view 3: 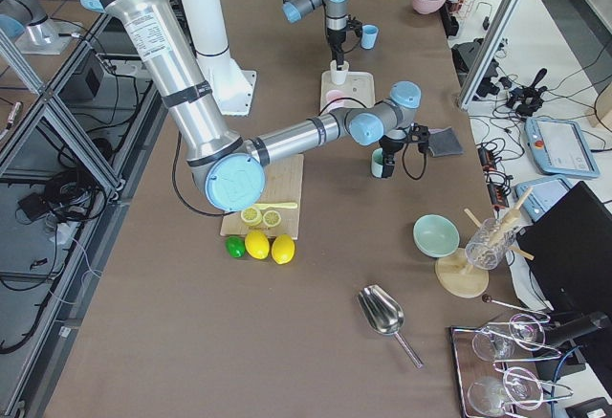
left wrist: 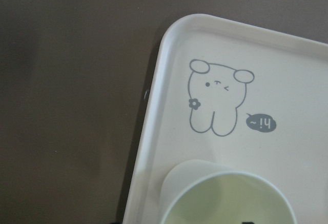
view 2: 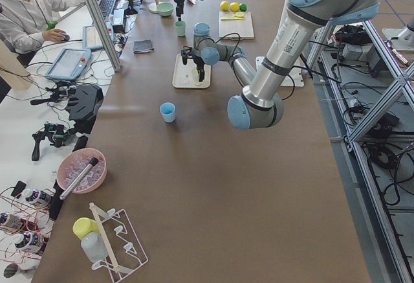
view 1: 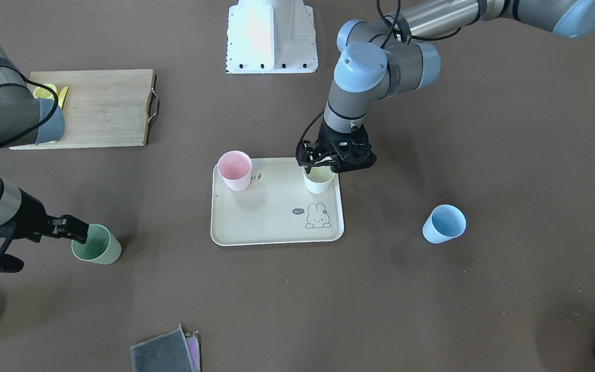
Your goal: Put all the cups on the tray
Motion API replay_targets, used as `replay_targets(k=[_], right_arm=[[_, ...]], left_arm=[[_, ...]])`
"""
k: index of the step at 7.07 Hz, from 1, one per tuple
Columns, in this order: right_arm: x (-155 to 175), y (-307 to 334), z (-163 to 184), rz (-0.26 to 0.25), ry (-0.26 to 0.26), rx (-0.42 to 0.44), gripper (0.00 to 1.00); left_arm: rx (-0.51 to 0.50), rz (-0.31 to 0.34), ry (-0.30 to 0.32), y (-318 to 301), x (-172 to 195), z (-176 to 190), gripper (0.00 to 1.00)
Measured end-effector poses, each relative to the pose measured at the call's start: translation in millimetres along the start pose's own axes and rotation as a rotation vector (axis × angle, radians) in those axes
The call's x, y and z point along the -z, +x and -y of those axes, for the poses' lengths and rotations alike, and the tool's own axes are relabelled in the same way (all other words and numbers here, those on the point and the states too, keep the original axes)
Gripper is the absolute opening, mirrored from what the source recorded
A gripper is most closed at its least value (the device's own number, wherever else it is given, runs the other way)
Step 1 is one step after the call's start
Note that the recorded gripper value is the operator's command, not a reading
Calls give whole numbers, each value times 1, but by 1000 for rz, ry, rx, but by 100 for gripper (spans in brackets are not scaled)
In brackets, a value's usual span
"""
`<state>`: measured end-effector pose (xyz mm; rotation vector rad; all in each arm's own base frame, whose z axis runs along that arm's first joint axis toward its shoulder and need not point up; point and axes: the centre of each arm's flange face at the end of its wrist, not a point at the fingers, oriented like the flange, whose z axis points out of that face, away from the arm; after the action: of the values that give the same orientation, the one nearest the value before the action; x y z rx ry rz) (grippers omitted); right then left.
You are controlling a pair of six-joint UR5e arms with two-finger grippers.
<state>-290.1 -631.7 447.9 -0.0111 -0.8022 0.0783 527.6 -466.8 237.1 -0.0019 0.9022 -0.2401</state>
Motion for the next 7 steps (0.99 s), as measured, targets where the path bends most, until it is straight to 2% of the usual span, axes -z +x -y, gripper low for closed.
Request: replay_targets(k=[1,2,4,7], right_arm=[[-11,2,1,0,-5,3,1],[-21,5,0,1,-12,6,0],[-25,2,-1,20,-21,17,0],[-5,-36,-5,89,-33,30,0]], left_arm=[[0,-3,2,1,3,1,98],[4,-7,13,-2,10,11,98],[-41,-5,28,-40,40,63,98],[-225,38,39,-160,85,133,97]])
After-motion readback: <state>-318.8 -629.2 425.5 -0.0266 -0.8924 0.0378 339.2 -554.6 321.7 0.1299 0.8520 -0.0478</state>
